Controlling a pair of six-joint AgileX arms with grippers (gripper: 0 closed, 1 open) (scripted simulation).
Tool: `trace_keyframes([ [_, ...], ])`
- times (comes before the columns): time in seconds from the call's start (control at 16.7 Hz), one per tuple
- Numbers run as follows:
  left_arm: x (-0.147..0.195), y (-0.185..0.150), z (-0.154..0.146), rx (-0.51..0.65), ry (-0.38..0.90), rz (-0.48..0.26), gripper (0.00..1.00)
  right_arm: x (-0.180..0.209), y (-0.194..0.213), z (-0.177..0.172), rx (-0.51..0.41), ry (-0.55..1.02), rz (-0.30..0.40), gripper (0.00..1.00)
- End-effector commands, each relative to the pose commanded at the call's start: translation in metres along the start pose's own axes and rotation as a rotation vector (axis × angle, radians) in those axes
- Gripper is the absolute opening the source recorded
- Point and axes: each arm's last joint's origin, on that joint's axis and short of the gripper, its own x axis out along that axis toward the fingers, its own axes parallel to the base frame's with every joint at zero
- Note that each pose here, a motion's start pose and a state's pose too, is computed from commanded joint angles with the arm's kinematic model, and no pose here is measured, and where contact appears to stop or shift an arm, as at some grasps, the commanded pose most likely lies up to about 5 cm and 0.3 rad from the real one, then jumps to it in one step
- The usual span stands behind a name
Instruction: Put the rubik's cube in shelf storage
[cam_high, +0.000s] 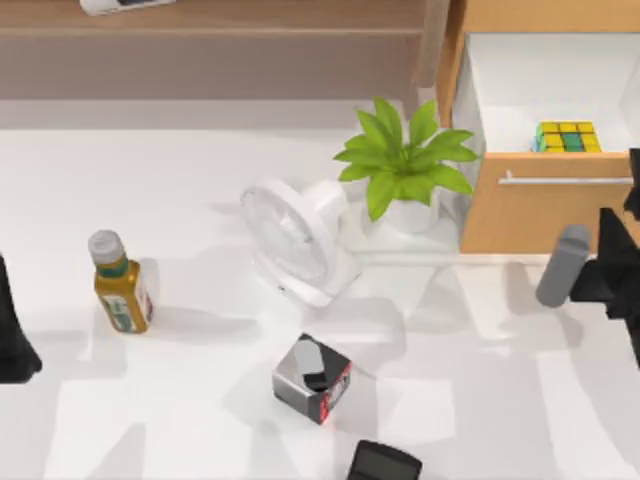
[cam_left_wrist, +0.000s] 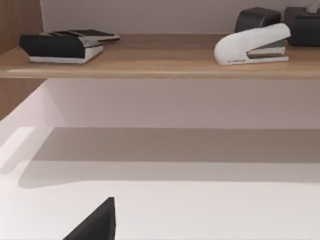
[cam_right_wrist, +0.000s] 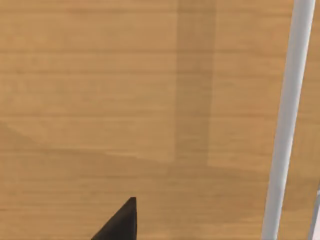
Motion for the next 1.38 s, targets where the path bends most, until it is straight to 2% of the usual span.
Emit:
trace_keyframes([
  [0.42, 0.000, 0.000, 0.000, 0.000, 0.000, 0.000, 1.00, 0.000, 0.000, 0.000, 0.000, 0.000, -0.002, 1.00],
  [0.9, 0.000, 0.000, 0.000, 0.000, 0.000, 0.000, 1.00, -0.020, 0.000, 0.000, 0.001, 0.000, -0.002, 1.00],
  [0.96, 0.000, 0.000, 0.000, 0.000, 0.000, 0.000, 1.00, -0.020, 0.014, -0.001, -0.027, 0.003, 0.073, 1.00],
  [1.02, 0.000, 0.000, 0.000, 0.000, 0.000, 0.000, 1.00, -0.020, 0.014, -0.001, -0.027, 0.003, 0.073, 1.00],
  [1.2, 0.000, 0.000, 0.000, 0.000, 0.000, 0.000, 1.00, -0.017, 0.007, 0.003, 0.013, -0.023, 0.055, 1.00],
  [1.38, 0.000, 0.000, 0.000, 0.000, 0.000, 0.000, 1.00, -0.012, -0.004, 0.013, 0.101, -0.085, 0.056, 1.00],
])
